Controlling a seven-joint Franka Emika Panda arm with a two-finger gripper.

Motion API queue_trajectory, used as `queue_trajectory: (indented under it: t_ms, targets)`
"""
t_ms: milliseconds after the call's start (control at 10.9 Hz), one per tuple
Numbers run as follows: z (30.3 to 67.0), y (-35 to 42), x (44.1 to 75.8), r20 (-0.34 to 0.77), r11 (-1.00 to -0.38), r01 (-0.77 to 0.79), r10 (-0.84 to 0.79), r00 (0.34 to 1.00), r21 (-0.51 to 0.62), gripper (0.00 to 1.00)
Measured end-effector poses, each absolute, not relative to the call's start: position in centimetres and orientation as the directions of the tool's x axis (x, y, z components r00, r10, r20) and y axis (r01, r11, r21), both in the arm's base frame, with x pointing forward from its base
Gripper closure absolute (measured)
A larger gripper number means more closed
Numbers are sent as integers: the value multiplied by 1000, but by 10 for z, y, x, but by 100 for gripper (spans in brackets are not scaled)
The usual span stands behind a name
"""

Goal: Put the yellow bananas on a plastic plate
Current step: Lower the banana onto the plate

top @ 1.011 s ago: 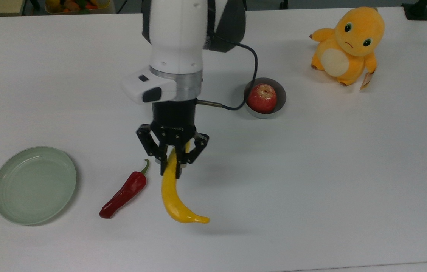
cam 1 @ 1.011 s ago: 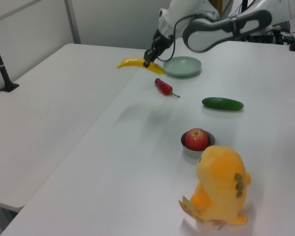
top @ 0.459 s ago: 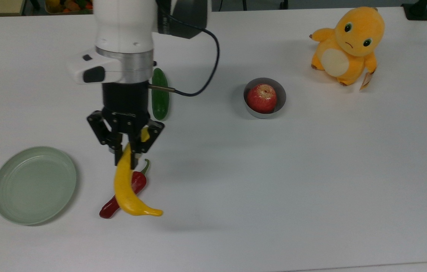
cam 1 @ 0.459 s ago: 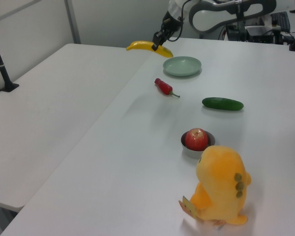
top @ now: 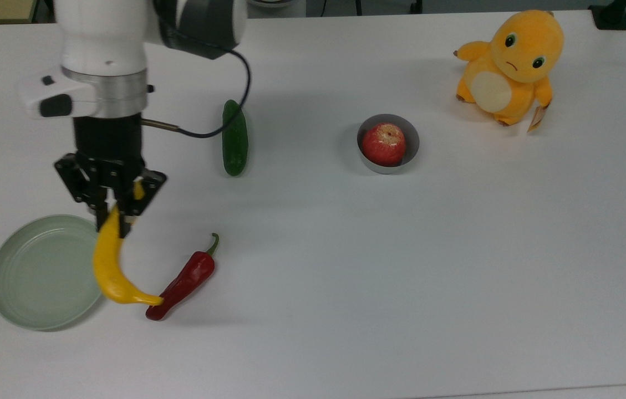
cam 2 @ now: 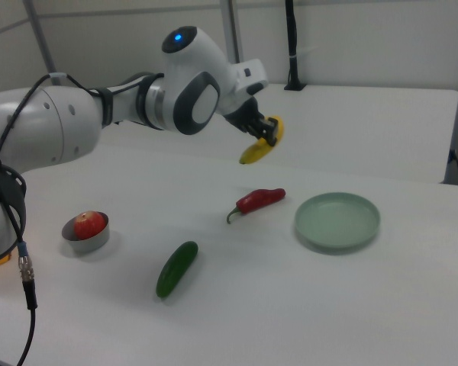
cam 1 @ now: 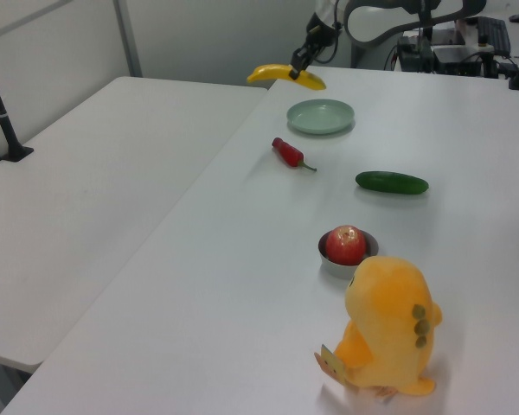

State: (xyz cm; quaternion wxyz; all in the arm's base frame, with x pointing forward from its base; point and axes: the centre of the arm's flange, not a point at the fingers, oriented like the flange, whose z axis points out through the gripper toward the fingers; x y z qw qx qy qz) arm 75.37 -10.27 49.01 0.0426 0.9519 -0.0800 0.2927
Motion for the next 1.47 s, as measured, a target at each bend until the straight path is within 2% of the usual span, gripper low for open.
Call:
queue_trajectory:
  t_ms: [368,735,1011,1470]
  targets:
    - [463,-178,741,550,-963,-262,-183,815,67,72]
    - [399,-227,744,619,-945,-317,-200,759,83,72]
    - [365,-243,743,614,-939,-331,-209,761,91,72]
    - [332,-241,747,654,-941,-324,-184,734,99,72]
